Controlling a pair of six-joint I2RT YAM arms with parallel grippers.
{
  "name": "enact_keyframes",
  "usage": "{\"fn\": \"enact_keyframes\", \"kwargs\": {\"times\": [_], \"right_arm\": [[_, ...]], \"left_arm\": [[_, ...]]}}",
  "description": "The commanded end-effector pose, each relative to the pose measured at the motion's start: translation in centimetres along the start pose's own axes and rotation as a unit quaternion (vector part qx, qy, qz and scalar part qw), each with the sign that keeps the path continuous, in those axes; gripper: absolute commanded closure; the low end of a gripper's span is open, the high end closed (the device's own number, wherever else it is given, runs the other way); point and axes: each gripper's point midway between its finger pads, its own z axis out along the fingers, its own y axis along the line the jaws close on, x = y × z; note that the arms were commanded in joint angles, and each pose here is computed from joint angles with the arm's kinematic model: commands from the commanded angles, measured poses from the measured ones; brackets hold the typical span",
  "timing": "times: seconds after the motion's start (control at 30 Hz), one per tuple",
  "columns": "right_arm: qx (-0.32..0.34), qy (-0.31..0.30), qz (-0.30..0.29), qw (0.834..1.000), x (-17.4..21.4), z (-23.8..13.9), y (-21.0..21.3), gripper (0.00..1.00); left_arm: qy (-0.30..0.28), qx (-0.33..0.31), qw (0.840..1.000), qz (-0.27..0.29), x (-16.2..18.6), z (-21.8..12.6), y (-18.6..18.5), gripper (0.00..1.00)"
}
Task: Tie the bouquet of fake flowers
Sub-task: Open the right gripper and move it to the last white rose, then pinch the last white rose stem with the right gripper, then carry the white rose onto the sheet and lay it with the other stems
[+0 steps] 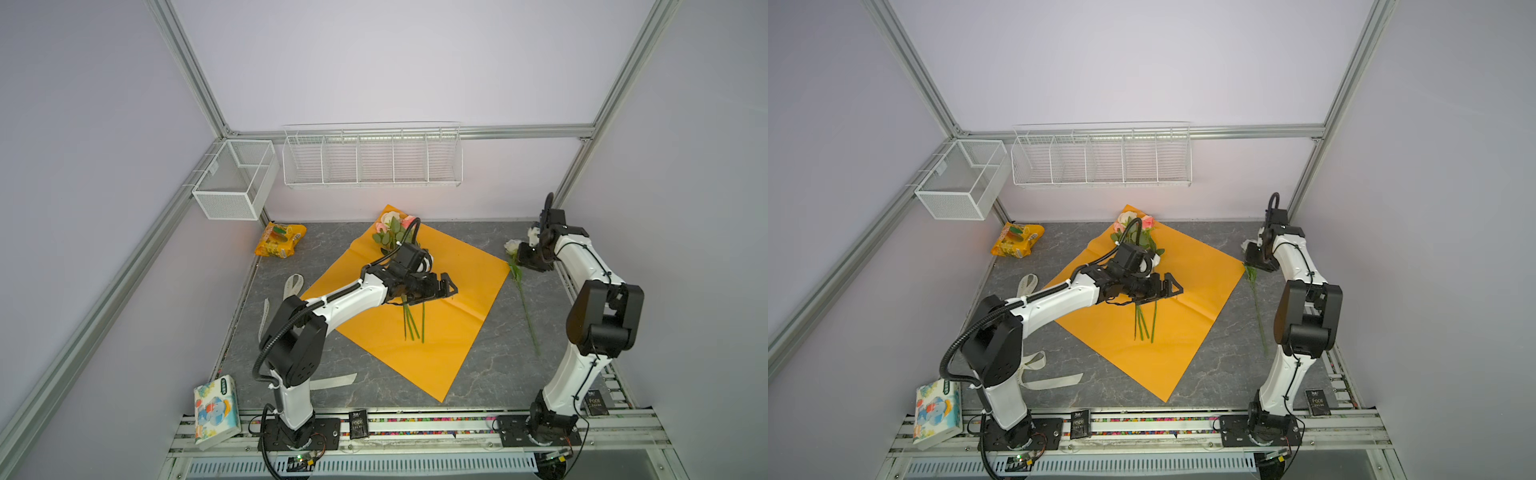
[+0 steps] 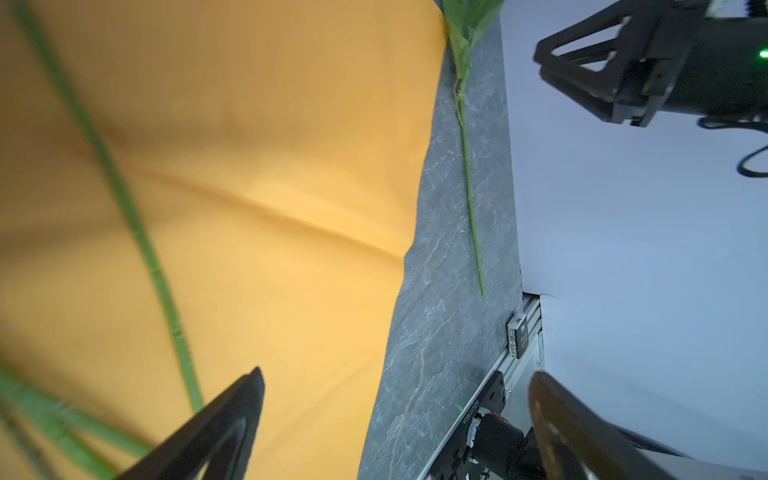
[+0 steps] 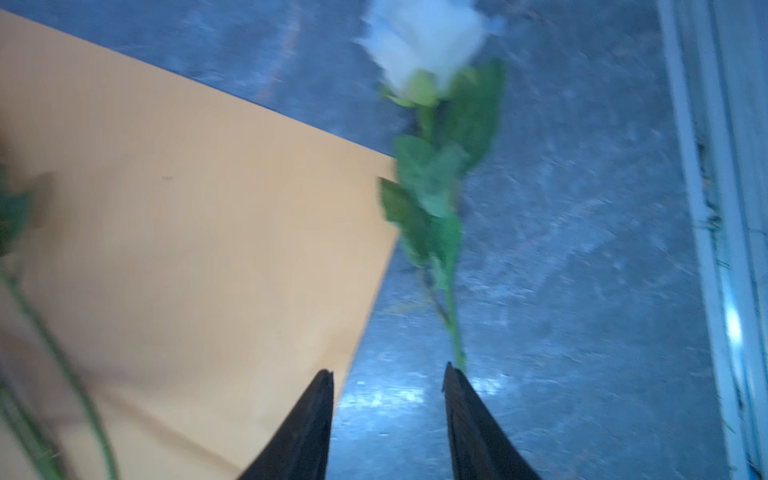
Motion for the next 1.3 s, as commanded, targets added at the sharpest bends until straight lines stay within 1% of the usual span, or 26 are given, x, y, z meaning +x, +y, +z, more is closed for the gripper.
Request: {"fn": "enact_keyframes", "kwargs": {"times": [0.0,0.1,0.17,0.3,0.4,0.6,0.7,0.77,0.8,0.87,0.93,1.0,1.07,1.1,1.17,1.23,1.27], "right_arm": [[0.038,0.066,-0.037,0.996,3.3,3.1,-2.0,0.53],[0.044,0.080,-0.044,0.995,3.8,4.2,-2.6,0.54],[0.033,0.088,-0.044,0.995,4.1,4.8,-2.1,0.54],[0.041,0.115,-0.051,0.991,4.6,5.9,-2.1,0.58],[0.049,0.128,-0.054,0.989,5.1,6.5,-2.4,0.60],[0.045,0.151,-0.063,0.986,6.0,7.5,-2.2,0.68],[0.057,0.175,-0.066,0.981,6.8,8.3,-2.8,0.70],[0.060,0.190,-0.069,0.978,7.3,9.1,-3.0,0.74],[0.061,0.212,-0.070,0.973,8.1,9.3,-3.1,0.77],[0.077,0.218,-0.071,0.970,8.2,9.5,-3.4,0.82],[0.083,0.209,-0.075,0.971,7.8,9.2,-3.2,0.88],[0.087,0.184,-0.079,0.976,6.9,8.1,-2.9,0.93],[0.092,0.149,-0.073,0.982,5.6,5.9,-2.8,0.93],[0.084,0.109,-0.070,0.988,4.0,4.4,-2.2,0.93],[0.063,0.062,-0.057,0.994,2.4,1.6,-1.0,0.93],[0.006,0.022,-0.057,0.998,1.5,-1.2,1.7,0.93],[-0.008,0.006,-0.057,0.998,1.3,-2.3,2.7,0.93]], "left_arm": [[0.038,0.010,0.999,0.031,1.2,2.3,-2.3,0.00],[0.055,0.012,0.998,0.042,1.6,4.2,-3.5,0.00],[0.065,0.012,0.997,0.049,2.0,5.2,-4.1,0.00],[0.073,0.009,0.996,0.053,2.2,6.3,-4.6,0.00],[0.071,0.004,0.996,0.053,2.2,6.4,-4.5,0.00],[0.072,-0.001,0.996,0.055,2.2,6.3,-4.3,0.00],[0.072,-0.001,0.996,0.055,2.2,6.3,-4.3,0.00],[0.072,-0.002,0.996,0.059,2.2,6.1,-4.4,0.00],[0.068,-0.005,0.996,0.064,2.1,5.8,-4.5,0.01],[0.056,-0.009,0.996,0.075,1.8,5.0,-4.6,0.00],[0.045,-0.016,0.995,0.083,1.3,3.9,-4.5,0.00],[0.035,-0.028,0.995,0.084,0.9,2.9,-4.0,0.00],[0.017,-0.042,0.996,0.082,0.2,1.6,-3.2,0.00],[0.005,-0.045,0.996,0.080,-0.2,0.7,-2.9,0.01],[-0.017,-0.055,0.996,0.072,-0.9,-0.8,-1.9,0.00],[-0.044,-0.069,0.995,0.060,-1.6,-2.6,-0.4,0.01],[-0.055,-0.075,0.994,0.053,-1.8,-3.3,0.4,0.00]]}}
